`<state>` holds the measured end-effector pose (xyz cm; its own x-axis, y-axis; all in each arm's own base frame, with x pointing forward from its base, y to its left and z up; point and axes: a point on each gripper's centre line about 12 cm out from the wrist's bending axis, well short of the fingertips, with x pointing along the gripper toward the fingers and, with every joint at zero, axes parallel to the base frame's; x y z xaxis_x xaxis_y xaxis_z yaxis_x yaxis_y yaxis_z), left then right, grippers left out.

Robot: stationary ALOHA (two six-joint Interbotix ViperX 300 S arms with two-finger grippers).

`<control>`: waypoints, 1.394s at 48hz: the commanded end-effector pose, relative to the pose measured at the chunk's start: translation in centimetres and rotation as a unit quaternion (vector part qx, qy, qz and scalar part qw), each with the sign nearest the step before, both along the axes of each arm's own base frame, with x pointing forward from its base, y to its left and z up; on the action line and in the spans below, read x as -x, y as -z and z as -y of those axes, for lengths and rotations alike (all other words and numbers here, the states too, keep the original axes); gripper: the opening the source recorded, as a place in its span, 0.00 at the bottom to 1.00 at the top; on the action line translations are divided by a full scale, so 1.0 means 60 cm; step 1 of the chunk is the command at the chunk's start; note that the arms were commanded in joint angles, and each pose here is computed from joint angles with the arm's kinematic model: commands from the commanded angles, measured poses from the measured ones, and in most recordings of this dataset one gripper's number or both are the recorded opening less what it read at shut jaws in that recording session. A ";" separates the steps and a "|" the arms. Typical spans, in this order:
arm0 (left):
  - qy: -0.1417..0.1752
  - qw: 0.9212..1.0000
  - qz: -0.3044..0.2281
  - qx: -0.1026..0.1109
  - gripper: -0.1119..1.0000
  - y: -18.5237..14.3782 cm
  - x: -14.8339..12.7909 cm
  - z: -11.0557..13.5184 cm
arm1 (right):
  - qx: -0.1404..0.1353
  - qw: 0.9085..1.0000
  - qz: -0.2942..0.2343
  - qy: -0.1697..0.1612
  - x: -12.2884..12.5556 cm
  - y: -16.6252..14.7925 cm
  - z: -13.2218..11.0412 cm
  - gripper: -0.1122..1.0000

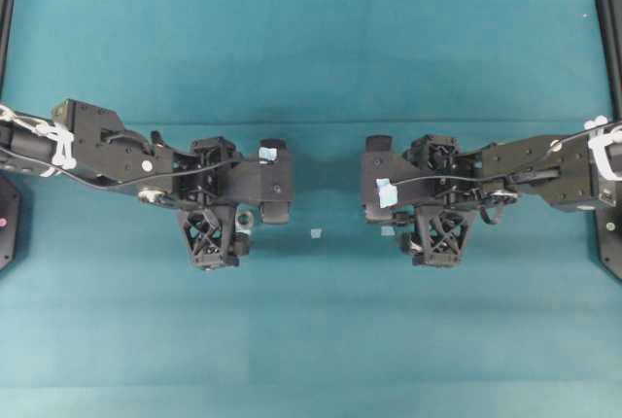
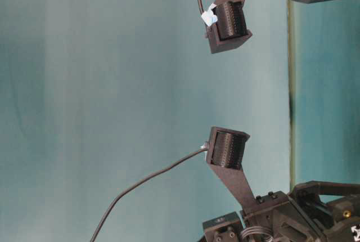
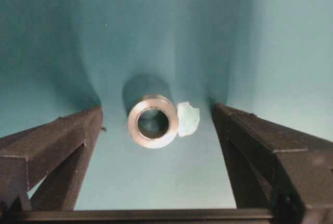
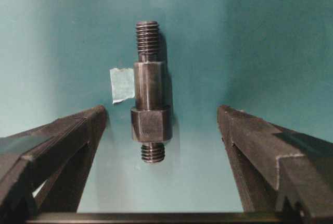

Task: Insert the washer onto the shaft with both hands.
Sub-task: 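Close left gripper on washer and right gripper on shaft hex collar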

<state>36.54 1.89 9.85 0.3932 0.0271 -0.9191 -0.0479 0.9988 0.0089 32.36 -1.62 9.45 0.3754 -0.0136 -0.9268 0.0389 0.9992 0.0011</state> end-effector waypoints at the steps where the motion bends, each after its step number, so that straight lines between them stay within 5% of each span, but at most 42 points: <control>1: -0.003 1.000 0.010 -0.002 0.95 -0.010 -0.004 -0.006 | 0.000 1.000 0.008 -0.002 -0.004 -0.005 -0.003 0.95; 55: -0.007 1.000 0.010 -0.002 0.94 -0.009 -0.003 -0.010 | 0.001 1.000 0.003 -0.008 0.000 -0.001 -0.005 0.94; 67: -0.005 1.000 0.010 -0.002 0.88 -0.009 -0.003 -0.008 | 0.001 1.000 0.000 -0.003 0.002 0.000 0.001 0.79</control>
